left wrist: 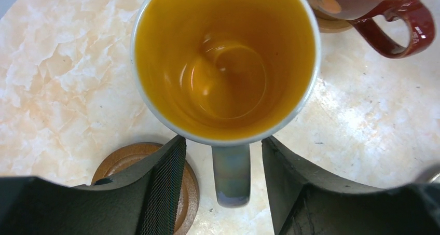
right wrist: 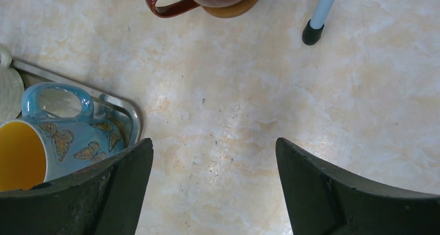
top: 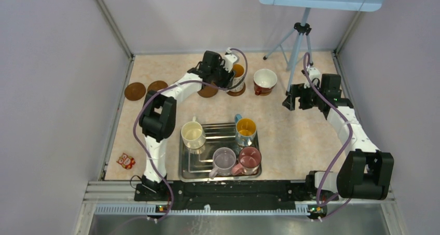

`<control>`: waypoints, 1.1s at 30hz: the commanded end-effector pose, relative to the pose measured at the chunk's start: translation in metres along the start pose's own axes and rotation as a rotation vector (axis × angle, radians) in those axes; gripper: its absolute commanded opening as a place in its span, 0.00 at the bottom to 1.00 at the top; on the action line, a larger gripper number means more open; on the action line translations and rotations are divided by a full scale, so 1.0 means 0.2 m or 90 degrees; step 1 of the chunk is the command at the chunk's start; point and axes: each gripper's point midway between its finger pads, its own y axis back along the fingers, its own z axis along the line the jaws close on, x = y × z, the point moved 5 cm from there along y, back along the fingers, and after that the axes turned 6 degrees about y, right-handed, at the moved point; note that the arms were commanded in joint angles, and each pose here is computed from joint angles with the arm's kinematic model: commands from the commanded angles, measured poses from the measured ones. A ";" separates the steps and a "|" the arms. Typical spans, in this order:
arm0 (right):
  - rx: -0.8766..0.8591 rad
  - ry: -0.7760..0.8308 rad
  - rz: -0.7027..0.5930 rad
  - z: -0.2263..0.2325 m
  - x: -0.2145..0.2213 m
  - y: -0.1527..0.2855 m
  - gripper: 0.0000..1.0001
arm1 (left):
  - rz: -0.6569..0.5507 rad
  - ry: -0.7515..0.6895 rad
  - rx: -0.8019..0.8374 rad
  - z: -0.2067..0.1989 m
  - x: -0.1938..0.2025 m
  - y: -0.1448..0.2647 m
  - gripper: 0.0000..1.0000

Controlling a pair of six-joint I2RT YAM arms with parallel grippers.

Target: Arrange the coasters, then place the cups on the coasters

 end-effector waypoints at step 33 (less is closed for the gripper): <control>-0.026 0.024 -0.047 0.04 -0.07 0.07 0.86 | -0.002 -0.489 0.432 -0.66 0.05 0.81 0.84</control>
